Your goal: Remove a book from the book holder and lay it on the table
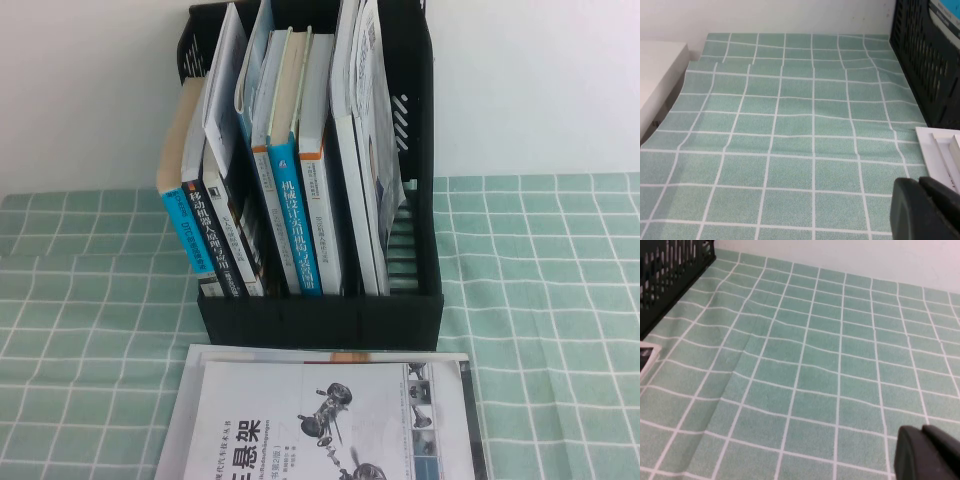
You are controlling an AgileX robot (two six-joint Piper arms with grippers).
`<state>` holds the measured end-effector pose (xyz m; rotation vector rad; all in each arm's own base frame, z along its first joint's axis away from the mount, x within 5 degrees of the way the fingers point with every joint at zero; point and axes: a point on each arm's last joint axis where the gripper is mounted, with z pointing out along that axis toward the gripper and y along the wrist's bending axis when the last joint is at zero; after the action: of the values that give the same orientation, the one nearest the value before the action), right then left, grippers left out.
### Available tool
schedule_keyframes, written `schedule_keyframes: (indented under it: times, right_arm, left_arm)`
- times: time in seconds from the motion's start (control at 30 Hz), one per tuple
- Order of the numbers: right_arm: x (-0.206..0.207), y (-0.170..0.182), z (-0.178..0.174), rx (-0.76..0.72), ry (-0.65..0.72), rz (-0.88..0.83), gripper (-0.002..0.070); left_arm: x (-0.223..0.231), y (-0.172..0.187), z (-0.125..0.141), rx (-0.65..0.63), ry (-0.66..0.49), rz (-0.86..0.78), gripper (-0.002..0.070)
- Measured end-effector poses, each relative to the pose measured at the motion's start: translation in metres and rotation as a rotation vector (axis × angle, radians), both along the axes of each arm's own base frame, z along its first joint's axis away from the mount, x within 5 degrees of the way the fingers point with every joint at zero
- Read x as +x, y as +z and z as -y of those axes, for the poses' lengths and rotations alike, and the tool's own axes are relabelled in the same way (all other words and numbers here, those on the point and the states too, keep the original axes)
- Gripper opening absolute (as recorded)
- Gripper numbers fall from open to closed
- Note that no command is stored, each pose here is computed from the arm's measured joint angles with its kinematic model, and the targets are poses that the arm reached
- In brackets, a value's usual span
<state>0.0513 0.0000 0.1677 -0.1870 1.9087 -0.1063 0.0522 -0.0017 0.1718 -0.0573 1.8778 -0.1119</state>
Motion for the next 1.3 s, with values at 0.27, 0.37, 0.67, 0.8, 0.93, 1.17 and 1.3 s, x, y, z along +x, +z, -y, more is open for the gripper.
schedule_keyframes:
  times: [0.27,0.37,0.67,0.8,0.93,1.17,1.3]
  right_arm:
    - [0.000,0.000,0.000,0.000,0.000,0.000,-0.0002]
    - [0.000,0.000,0.000,0.000,0.000,0.000,-0.0002]
    - [0.000,0.000,0.000,0.000,0.000,0.004,-0.0002]
    - [0.002,0.005,0.000,-0.010,0.004,0.067,-0.0002]
    - [0.005,0.020,-0.001,-0.016,0.017,0.230,-0.0002]
    - [0.005,0.042,-0.003,-0.007,0.037,0.481,-0.0002]
    - [0.004,0.046,-0.004,-0.007,0.040,0.520,-0.0001]
  left_arm:
    - [0.000,0.000,0.000,0.000,0.000,0.000,-0.0003]
    - [0.000,0.000,0.000,0.000,0.000,0.000,-0.0003]
    - [0.002,0.007,0.001,-0.006,-0.006,0.088,-0.0003]
    - [0.004,0.022,0.002,0.004,-0.020,0.259,-0.0003]
    - [0.003,0.040,0.003,0.009,-0.037,0.450,-0.0003]
    - [-0.005,0.065,0.006,-0.006,-0.063,0.744,-0.0003]
    - [-0.007,0.070,0.006,-0.011,-0.069,0.809,-0.0003]
